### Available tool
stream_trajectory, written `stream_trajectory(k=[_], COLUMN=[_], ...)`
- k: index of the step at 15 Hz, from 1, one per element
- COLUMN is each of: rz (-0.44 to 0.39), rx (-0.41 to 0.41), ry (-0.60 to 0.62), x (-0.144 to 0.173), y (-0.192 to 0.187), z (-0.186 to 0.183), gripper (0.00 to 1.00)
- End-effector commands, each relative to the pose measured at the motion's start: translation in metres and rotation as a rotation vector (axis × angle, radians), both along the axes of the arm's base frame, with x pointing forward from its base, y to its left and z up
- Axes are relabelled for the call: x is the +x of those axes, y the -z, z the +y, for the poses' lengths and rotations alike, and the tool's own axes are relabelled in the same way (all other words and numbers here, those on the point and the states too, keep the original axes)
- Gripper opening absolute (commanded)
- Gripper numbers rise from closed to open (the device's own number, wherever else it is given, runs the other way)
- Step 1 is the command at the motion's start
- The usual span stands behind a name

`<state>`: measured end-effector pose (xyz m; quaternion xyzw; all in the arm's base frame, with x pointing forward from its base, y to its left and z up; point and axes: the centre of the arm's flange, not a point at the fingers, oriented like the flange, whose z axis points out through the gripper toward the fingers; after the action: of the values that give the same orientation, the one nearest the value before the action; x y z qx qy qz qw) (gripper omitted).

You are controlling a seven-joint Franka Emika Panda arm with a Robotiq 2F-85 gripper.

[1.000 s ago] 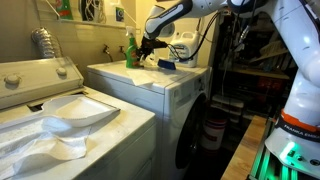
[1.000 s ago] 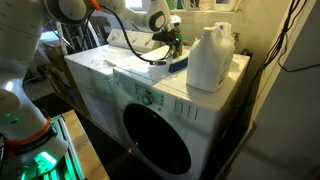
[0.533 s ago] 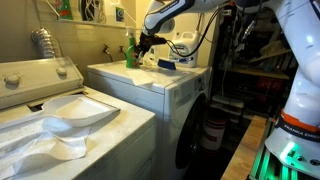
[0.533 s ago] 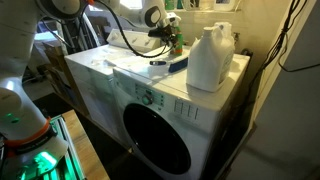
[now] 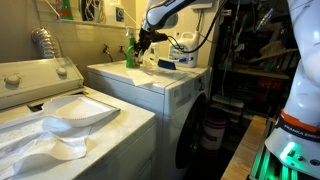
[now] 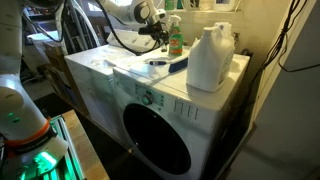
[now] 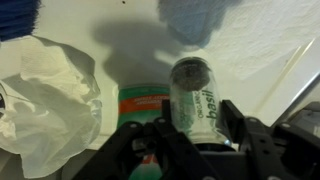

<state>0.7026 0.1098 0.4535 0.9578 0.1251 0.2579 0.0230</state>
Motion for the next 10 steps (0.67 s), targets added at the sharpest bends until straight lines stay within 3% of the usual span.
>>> stream_trajectory(k=[1, 6, 10], rz=[-0.012, -0.009, 0.024], rx=[-0.004, -0.004, 0.050], ry=[-0.082, -0.313, -0.535], x=[-0.052, -0.072, -0.073], y=[-0.010, -0.034, -0.038], z=[0.014, 0.061, 0.114], gripper=[0.27, 0.27, 0.27])
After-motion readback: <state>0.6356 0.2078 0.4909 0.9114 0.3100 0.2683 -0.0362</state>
